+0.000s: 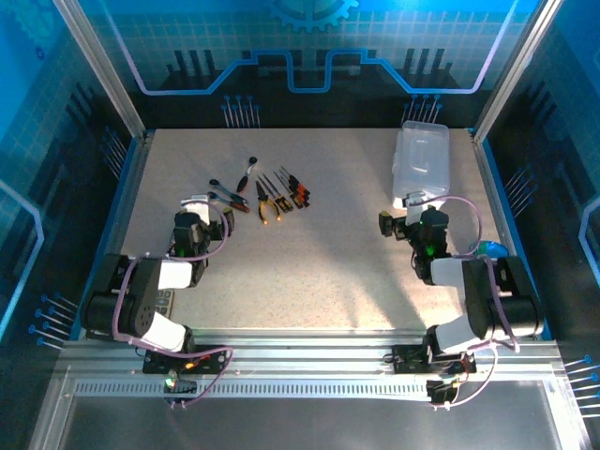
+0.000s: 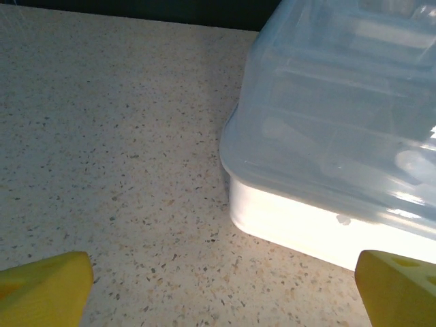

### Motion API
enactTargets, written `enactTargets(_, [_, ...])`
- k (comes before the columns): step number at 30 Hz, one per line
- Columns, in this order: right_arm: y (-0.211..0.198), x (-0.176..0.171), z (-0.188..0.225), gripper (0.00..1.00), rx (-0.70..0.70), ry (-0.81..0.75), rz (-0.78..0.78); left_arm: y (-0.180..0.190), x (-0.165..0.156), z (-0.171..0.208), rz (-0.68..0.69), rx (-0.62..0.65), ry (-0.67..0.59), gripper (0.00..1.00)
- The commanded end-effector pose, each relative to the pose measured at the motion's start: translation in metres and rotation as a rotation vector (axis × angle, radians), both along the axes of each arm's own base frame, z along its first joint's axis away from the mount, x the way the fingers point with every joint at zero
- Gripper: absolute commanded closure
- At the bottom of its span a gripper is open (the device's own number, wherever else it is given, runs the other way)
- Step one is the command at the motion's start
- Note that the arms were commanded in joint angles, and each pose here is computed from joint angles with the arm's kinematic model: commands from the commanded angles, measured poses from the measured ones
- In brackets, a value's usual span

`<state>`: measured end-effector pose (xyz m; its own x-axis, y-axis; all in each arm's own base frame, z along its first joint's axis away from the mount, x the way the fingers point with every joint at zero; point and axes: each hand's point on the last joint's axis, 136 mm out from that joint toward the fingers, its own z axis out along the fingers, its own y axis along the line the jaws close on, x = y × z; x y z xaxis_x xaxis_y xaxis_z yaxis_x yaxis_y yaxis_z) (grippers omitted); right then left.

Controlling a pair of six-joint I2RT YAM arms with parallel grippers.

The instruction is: Pack the tool kit

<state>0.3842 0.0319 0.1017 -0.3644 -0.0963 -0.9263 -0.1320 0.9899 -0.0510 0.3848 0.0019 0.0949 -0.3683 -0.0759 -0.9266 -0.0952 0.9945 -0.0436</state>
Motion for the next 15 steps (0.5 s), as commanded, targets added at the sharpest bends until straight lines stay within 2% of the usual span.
enactTargets(1, [-0.001,0.000,0.051,0.00,-0.006,-0.056,-0.017,0.006,0.003,0.037,0.072,-0.045,0.048,0.01])
enactTargets(3, [-0.001,0.000,0.080,0.00,-0.021,-0.057,-0.012,0.000,0.002,0.044,0.068,-0.093,0.154,0.01])
enactTargets(5, [-0.014,0.002,0.105,0.00,-0.039,-0.045,-0.073,-0.004,0.003,0.052,0.075,-0.127,0.230,0.01])
enactTargets(7, [-0.024,0.009,0.119,0.00,0.001,0.004,-0.111,-0.008,0.006,0.061,0.081,-0.150,0.279,0.01])
enactTargets(9, [-0.032,0.021,0.127,0.00,0.048,0.075,-0.139,-0.012,0.008,0.067,0.075,-0.171,0.317,0.01])
enactTargets(15, [-0.066,0.061,0.127,0.00,0.067,0.167,-0.301,-0.029,0.015,0.088,0.015,-0.170,0.322,0.01])
